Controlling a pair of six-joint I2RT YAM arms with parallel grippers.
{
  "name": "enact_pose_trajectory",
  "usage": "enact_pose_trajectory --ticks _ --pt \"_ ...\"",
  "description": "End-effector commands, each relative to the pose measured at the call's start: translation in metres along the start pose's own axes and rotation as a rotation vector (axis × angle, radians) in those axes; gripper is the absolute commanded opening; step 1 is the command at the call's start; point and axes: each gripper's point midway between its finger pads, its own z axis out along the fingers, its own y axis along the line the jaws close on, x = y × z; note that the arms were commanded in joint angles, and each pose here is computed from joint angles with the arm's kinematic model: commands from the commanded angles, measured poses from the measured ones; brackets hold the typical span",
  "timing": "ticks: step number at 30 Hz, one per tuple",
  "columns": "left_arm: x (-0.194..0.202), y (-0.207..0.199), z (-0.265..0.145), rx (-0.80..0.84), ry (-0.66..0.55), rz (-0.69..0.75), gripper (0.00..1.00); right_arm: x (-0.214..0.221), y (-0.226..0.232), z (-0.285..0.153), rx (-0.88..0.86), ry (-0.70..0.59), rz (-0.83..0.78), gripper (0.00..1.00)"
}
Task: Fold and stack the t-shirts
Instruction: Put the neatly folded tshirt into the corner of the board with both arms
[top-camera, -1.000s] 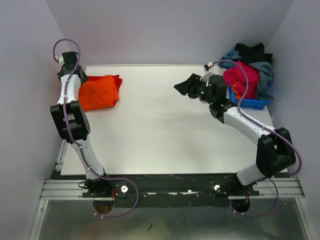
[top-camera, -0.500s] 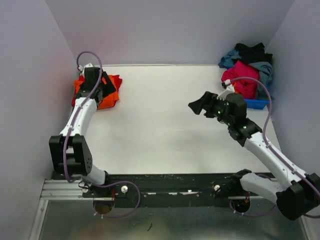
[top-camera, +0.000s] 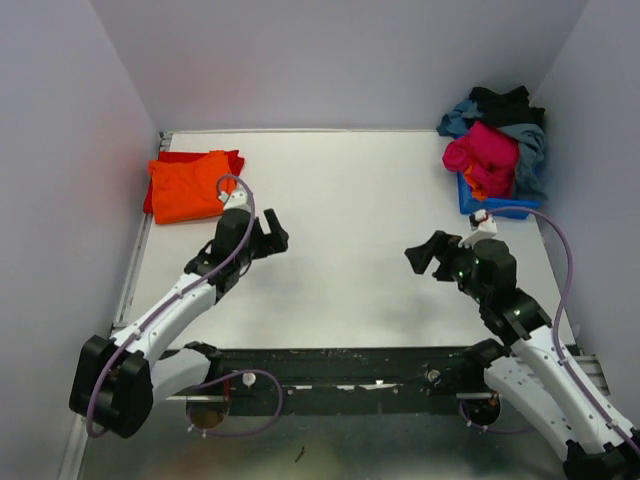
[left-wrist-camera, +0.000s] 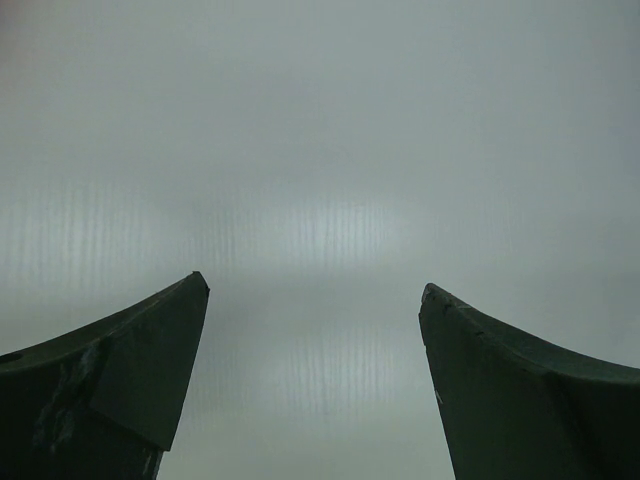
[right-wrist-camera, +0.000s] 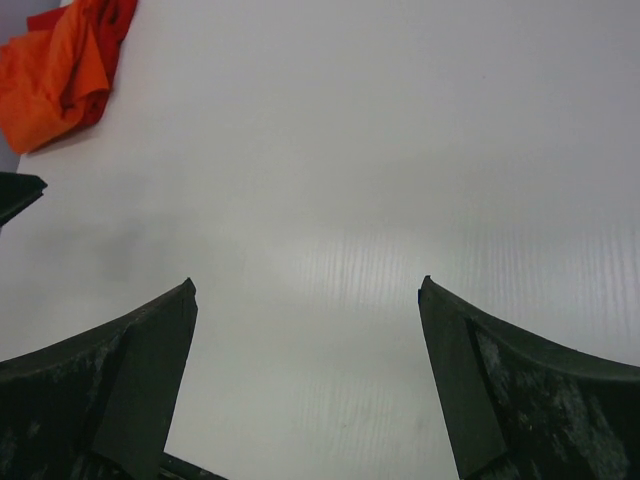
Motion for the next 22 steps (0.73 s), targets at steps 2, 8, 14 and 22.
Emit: enact_pose_trajectory --ticks 2,8,14,22 --pt "0.041 -0.040 -0.006 0.192 -0.018 0.042 0.99 0.023 -0.036 -0.003 0.108 -0.022 -0.011 1.00" --pt "0.059 -0.048 -0.013 0.281 -0.034 0.058 0.99 0.031 -0.044 0.001 0.108 -0.063 -0.004 1.00" --pt "0.054 -0.046 -0.018 0.276 -0.058 0.079 0.99 0.030 -0.043 0.000 0.103 -0.058 -0.007 1.00" --pt "0.053 -0.039 -0.014 0.223 -0.048 0.107 0.99 0.028 -0.041 0.001 0.100 -0.054 -0.011 1.00"
